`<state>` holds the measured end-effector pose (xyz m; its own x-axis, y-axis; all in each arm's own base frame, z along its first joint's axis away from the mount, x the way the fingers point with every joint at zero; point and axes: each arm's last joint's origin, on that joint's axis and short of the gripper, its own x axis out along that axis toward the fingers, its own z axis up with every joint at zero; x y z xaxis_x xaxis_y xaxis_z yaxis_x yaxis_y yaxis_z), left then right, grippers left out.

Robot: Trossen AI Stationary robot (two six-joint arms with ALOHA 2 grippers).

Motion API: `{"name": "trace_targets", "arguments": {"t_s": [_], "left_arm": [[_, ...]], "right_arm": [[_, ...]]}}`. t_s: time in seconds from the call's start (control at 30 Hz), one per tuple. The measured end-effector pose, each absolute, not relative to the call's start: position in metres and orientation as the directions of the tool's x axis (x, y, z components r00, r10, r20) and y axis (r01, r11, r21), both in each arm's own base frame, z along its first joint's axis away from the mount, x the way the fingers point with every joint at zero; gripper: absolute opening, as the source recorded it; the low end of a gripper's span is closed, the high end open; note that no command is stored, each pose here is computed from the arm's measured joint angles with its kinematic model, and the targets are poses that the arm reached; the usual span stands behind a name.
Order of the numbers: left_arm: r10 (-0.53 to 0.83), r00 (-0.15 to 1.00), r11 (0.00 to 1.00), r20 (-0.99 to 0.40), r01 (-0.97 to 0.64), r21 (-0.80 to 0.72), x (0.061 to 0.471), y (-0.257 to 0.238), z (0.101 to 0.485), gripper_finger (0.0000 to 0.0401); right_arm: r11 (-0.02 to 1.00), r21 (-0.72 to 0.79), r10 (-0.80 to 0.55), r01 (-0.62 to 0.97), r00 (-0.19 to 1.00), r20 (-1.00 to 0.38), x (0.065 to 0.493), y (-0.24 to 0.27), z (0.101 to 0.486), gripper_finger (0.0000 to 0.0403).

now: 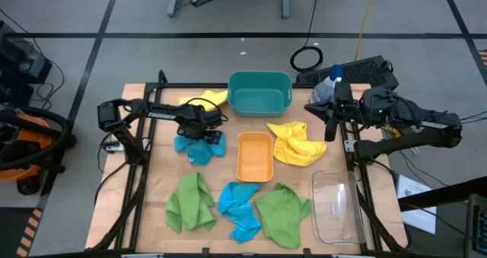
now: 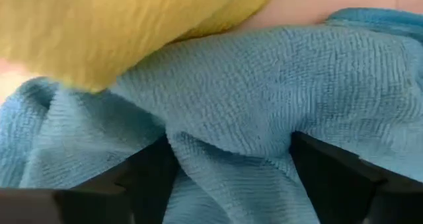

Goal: Sort microfiber towel by color & place in baskets
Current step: Put the top blue microfiber towel into the transparent bin

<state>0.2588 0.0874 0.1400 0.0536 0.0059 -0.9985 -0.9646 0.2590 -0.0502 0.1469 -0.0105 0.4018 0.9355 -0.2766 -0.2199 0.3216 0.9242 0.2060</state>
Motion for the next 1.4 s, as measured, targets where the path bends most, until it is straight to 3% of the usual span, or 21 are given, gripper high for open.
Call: {"name": "trace_targets", "arguments": {"t_s": [0.13,0.3,0.37,0.53,0.7,0.83,1.0,1.2,1.4], "left_arm": [[0.006,0.054,0.275,-0.999,-0.960,-0.050,0.258,0.083,0.136,0.0207],[0.025,0.113,0.324,-0.993,-0.941,-0.099,0.265,0.077,0.138,0.0056],[0.037,0.137,0.330,-0.990,-0.937,-0.117,0.268,0.073,0.140,0.0020],[0.054,0.201,0.349,-0.978,-0.921,-0.171,0.273,0.064,0.159,0.0028],[0.112,0.371,0.397,-0.922,-0.867,-0.301,0.279,0.056,0.215,0.0012],[0.183,0.568,0.551,-0.802,-0.735,-0.395,0.279,0.051,0.275,0.0011],[0.218,0.715,0.676,-0.665,-0.602,-0.426,0.268,0.050,0.335,0.0016],[0.250,0.811,0.725,-0.530,-0.519,-0.452,0.256,0.053,0.382,0.0016],[0.262,0.850,0.739,-0.457,-0.481,-0.471,0.251,0.058,0.409,0.0017]], "right_arm": [[0.924,0.203,-0.276,0.324,0.933,-0.231,0.151,-0.011,0.400,0.0000],[0.924,0.199,-0.276,0.328,0.928,-0.249,0.156,-0.011,0.398,0.0000],[0.923,0.198,-0.276,0.329,0.927,-0.253,0.158,-0.011,0.397,0.0000],[0.922,0.209,-0.276,0.326,0.931,-0.238,0.164,-0.011,0.398,0.0000],[0.909,0.253,-0.276,0.331,0.933,-0.230,0.169,-0.011,0.398,0.0000],[0.891,0.309,-0.276,0.331,0.938,-0.208,0.178,-0.011,0.398,0.0000],[0.879,0.379,-0.273,0.288,0.957,-0.094,0.199,-0.011,0.405,0.0000],[0.877,0.410,-0.269,0.251,0.963,-0.014,0.229,-0.011,0.428,0.0006],[0.906,0.358,-0.226,0.226,0.973,-0.042,0.270,-0.005,0.466,0.0054]]}}
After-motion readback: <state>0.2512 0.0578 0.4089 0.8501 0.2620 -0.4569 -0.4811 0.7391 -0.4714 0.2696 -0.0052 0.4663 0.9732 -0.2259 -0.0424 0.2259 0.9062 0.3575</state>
